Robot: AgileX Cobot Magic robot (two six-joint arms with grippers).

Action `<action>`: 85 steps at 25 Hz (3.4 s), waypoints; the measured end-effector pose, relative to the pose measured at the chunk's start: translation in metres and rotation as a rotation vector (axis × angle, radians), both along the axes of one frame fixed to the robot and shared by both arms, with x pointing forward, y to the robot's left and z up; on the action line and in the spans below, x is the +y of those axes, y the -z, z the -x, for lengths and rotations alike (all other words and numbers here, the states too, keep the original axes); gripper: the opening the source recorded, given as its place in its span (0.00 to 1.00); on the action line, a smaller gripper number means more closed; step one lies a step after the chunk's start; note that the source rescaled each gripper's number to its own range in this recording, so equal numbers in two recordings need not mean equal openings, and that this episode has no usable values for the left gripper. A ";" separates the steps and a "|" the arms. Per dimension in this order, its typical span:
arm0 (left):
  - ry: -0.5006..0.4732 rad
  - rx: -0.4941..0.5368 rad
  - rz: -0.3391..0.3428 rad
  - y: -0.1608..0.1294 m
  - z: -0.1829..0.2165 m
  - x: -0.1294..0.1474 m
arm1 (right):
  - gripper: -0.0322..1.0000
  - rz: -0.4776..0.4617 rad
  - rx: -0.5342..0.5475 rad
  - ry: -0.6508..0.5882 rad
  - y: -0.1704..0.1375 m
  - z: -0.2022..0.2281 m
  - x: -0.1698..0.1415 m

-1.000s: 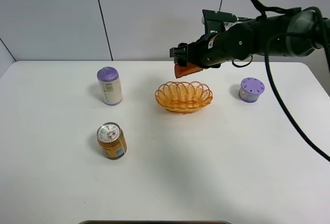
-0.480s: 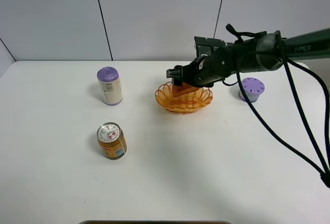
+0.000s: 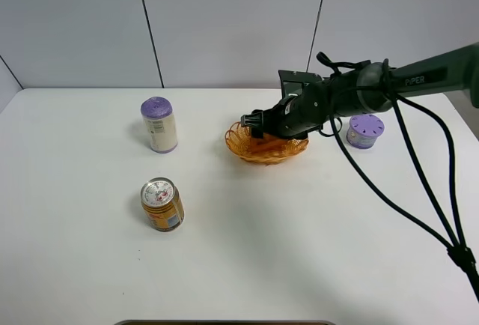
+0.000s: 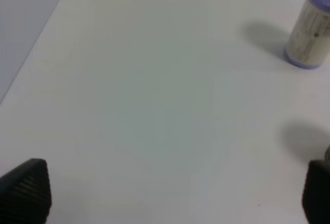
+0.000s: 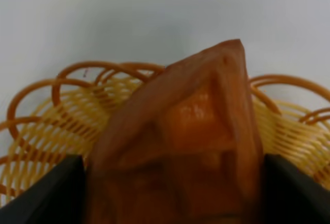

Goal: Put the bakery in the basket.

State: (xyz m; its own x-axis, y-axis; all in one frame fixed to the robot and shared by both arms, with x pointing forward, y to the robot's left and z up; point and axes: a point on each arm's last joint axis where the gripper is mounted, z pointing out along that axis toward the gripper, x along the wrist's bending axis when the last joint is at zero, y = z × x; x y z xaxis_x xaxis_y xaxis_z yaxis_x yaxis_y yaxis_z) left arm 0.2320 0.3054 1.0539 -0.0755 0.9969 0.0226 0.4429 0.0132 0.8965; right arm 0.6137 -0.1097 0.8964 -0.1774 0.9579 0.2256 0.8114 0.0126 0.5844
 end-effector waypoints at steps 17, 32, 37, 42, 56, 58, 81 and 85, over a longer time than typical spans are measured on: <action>0.000 0.000 0.000 0.000 0.000 0.000 | 0.03 -0.020 0.014 0.025 0.001 0.000 0.000; 0.000 0.000 0.000 0.000 0.000 0.000 | 0.98 -0.020 0.016 0.026 0.002 0.000 0.000; 0.000 0.000 0.000 0.000 0.000 0.000 | 0.99 -0.018 0.020 0.026 0.002 0.001 0.000; 0.000 0.000 0.000 0.000 0.000 0.000 | 0.99 -0.029 0.005 0.028 -0.009 0.001 0.000; 0.000 0.000 0.000 0.000 0.000 0.000 | 0.99 -0.085 -0.070 -0.029 -0.075 0.024 0.018; 0.000 0.000 0.000 0.000 0.000 0.000 | 0.99 -0.091 -0.087 -0.034 -0.090 0.029 0.016; 0.000 0.000 0.000 0.000 0.000 0.000 | 0.99 0.082 -0.358 -0.064 -0.252 0.117 -0.059; 0.000 0.000 0.000 0.000 0.000 0.000 | 0.99 0.102 -0.396 -0.051 -0.276 0.143 -0.077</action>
State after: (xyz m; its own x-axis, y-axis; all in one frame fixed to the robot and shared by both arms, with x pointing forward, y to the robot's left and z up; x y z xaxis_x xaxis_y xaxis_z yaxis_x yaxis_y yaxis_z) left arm 0.2320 0.3054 1.0539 -0.0755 0.9969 0.0226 0.4429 0.0132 0.8965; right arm 0.4708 -0.1863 1.1720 -0.2793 0.9596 0.0350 0.5209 0.1208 0.8450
